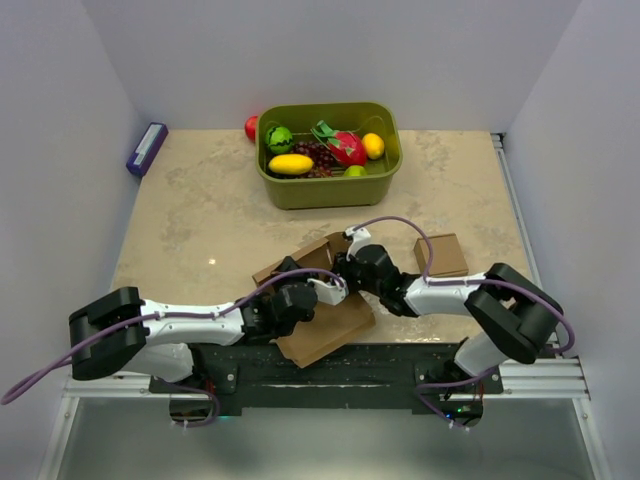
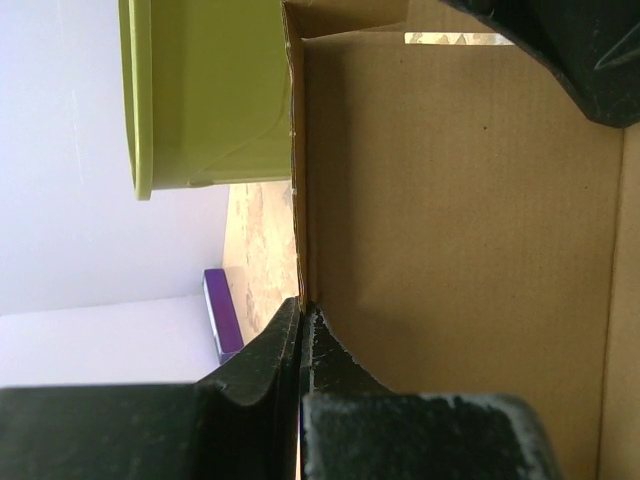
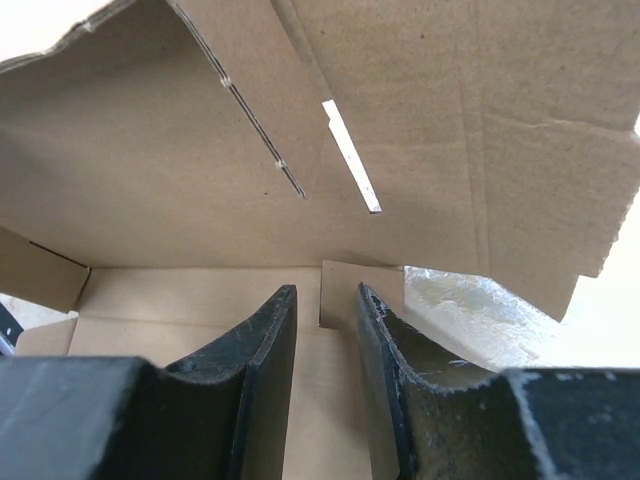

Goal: Fold the paper box

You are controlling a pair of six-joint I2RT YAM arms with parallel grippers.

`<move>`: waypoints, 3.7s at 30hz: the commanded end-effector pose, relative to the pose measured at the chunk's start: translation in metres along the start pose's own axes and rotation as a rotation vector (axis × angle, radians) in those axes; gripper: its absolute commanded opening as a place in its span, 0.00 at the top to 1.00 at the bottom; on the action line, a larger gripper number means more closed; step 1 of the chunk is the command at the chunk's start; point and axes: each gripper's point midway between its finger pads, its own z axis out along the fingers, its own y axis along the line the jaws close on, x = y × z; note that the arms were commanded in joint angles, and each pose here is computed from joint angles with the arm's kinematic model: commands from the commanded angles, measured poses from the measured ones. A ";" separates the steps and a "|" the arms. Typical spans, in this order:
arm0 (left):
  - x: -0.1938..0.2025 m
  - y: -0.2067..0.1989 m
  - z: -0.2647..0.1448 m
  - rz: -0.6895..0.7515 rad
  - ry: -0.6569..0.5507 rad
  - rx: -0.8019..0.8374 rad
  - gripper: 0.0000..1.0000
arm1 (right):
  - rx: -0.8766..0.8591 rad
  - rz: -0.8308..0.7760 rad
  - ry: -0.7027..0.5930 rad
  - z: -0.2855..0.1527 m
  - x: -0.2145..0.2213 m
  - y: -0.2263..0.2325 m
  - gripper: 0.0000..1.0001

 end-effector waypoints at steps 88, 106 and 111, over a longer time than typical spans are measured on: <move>-0.021 0.013 0.005 -0.075 -0.170 0.045 1.00 | -0.002 -0.137 -0.094 -0.012 -0.065 0.020 0.87; -0.047 0.097 -0.019 -0.449 -0.247 -0.058 0.24 | 0.120 -0.208 -0.141 -0.019 -0.073 -0.001 0.96; -0.072 0.102 -0.038 -0.728 -0.345 0.048 0.25 | 0.144 -0.225 -0.164 -0.023 -0.080 -0.004 0.96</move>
